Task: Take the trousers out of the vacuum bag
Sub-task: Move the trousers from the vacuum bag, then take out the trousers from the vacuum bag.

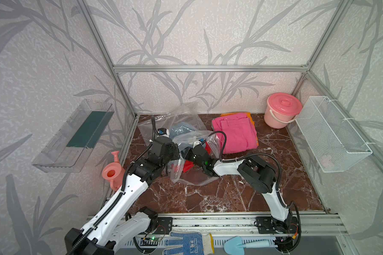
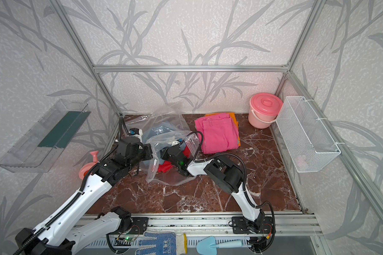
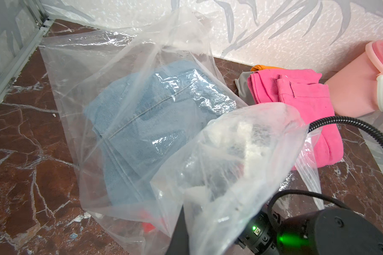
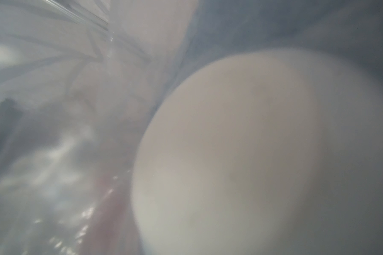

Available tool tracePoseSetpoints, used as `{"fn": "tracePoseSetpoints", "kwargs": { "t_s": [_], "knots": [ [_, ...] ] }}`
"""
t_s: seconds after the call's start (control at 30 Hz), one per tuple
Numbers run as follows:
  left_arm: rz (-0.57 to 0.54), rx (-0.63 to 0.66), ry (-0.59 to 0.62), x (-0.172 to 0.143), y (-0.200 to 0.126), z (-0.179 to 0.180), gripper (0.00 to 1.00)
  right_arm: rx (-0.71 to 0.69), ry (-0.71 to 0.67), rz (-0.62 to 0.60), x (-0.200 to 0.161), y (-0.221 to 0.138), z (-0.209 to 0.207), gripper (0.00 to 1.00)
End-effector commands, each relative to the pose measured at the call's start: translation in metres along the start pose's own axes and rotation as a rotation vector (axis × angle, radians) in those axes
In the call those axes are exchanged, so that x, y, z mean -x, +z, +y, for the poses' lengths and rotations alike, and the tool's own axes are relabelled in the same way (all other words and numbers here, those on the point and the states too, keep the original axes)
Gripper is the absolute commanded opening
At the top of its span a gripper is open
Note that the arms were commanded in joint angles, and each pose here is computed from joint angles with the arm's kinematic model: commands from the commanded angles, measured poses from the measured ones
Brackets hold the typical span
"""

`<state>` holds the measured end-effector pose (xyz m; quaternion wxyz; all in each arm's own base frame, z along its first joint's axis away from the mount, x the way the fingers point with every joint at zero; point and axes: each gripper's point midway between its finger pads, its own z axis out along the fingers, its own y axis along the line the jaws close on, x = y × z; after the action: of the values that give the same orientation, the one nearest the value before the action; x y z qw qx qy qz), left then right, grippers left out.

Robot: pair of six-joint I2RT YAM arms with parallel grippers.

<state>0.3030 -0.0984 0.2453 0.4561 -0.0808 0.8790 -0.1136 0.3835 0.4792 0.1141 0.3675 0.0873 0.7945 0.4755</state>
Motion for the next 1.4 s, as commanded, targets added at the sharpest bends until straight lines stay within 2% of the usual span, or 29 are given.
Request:
{"fn": "tracePoseSetpoints", "kwargs": {
  "t_s": [0.0,0.17,0.4,0.5,0.63,0.87,1.0,1.1,1.23,1.37],
  "knots": [
    [-0.107,0.043,-0.028,0.027,-0.014,0.009,0.0,0.043,-0.054,-0.103,0.068,-0.001,0.04,0.16],
    [-0.169,0.038,-0.008,0.051,-0.018,0.001,0.0,0.067,-0.077,-0.108,0.087,0.0,0.058,0.12],
    [-0.185,0.075,0.011,0.065,-0.013,0.002,0.0,0.102,-0.092,-0.128,0.089,-0.033,0.083,0.12],
    [-0.201,0.07,0.002,0.072,-0.015,0.001,0.0,0.077,-0.134,-0.133,0.08,-0.044,0.086,0.11],
    [-0.214,0.076,0.0,0.079,-0.015,0.001,0.0,0.036,-0.113,-0.114,0.06,-0.044,0.065,0.11],
    [-0.21,0.048,-0.008,0.083,-0.014,-0.006,0.0,-0.017,-0.106,-0.03,0.016,-0.02,0.037,0.11],
    [-0.214,0.053,-0.008,0.084,-0.015,-0.004,0.0,-0.022,-0.104,-0.008,0.007,-0.011,0.036,0.11],
    [-0.202,0.06,-0.005,0.081,-0.012,-0.003,0.0,0.005,-0.123,-0.034,0.018,-0.019,0.052,0.1],
    [-0.186,0.066,-0.009,0.075,-0.008,0.0,0.0,0.024,-0.156,-0.11,0.056,-0.043,0.072,0.09],
    [-0.17,0.079,-0.005,0.068,-0.006,0.004,0.0,-0.02,-0.154,-0.168,0.09,-0.063,0.066,0.09]
  ]
}}
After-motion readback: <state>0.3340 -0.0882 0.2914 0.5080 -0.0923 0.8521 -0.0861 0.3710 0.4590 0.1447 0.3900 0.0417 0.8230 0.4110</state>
